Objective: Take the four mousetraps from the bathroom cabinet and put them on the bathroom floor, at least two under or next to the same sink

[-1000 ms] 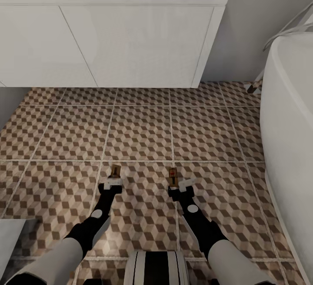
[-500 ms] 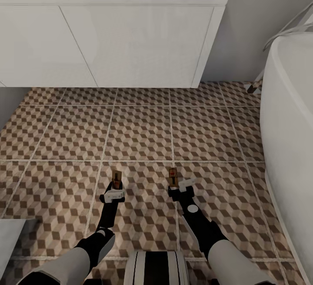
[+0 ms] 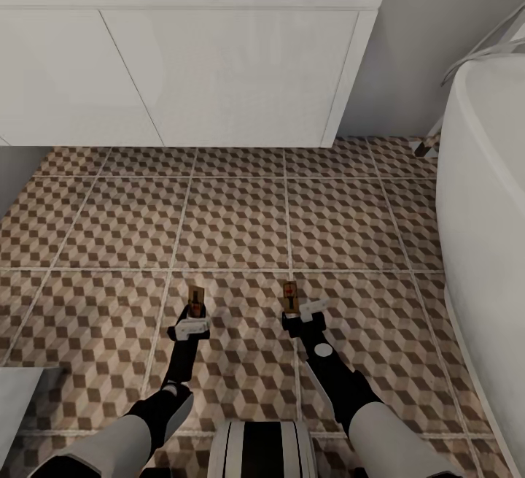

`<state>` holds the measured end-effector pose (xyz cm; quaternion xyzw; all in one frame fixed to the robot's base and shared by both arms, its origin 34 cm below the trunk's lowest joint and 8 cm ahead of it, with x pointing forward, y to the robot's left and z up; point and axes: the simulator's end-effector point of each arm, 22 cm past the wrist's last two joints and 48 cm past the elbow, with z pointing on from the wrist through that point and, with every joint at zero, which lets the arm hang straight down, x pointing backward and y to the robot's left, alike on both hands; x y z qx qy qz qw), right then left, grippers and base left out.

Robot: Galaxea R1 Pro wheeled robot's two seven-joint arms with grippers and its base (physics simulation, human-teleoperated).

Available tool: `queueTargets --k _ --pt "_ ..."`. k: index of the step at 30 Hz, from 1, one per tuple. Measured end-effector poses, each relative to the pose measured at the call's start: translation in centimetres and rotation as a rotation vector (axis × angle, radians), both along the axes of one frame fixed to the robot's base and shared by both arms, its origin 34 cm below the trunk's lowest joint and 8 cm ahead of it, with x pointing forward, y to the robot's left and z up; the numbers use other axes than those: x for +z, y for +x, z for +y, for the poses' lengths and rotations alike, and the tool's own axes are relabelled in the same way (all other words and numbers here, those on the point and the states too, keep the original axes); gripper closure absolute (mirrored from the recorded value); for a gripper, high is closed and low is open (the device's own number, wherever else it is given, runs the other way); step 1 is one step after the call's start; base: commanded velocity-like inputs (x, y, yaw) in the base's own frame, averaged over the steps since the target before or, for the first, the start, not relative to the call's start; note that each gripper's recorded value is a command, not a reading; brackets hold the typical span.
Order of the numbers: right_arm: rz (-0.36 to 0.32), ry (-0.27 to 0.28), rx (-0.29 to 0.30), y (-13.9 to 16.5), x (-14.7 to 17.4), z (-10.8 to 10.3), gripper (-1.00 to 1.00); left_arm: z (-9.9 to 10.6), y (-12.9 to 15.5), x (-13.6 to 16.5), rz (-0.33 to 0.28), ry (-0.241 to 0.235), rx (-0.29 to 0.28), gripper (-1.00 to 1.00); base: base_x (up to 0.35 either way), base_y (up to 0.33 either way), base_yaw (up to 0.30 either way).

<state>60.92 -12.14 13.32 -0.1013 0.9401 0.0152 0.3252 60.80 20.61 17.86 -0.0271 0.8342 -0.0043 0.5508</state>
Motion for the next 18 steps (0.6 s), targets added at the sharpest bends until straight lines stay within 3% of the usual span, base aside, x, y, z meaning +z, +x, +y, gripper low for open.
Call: queueTargets --k 5,7,13,18 --pt "-0.001 0.0 0.0 0.0 0.0 0.0 1.0 -0.7 0.8 -1.3 0.091 -0.004 -0.013 1.0 0.0 0.0 0.0" --pt "-0.002 0.0 0.0 0.0 0.0 0.0 1.0 -0.8 2.4 -1.3 0.129 -0.003 -0.024 1.0 0.0 0.0 0.0" --pt "-0.002 0.0 0.0 0.0 0.0 0.0 1.0 -1.1 6.0 0.6 0.133 -0.009 -0.042 1.0 0.0 0.0 0.0" --pt "-0.002 0.0 0.0 0.1 0.0 0.0 1.0 -1.2 6.9 1.3 0.124 -0.011 -0.048 1.0 0.0 0.0 0.0"
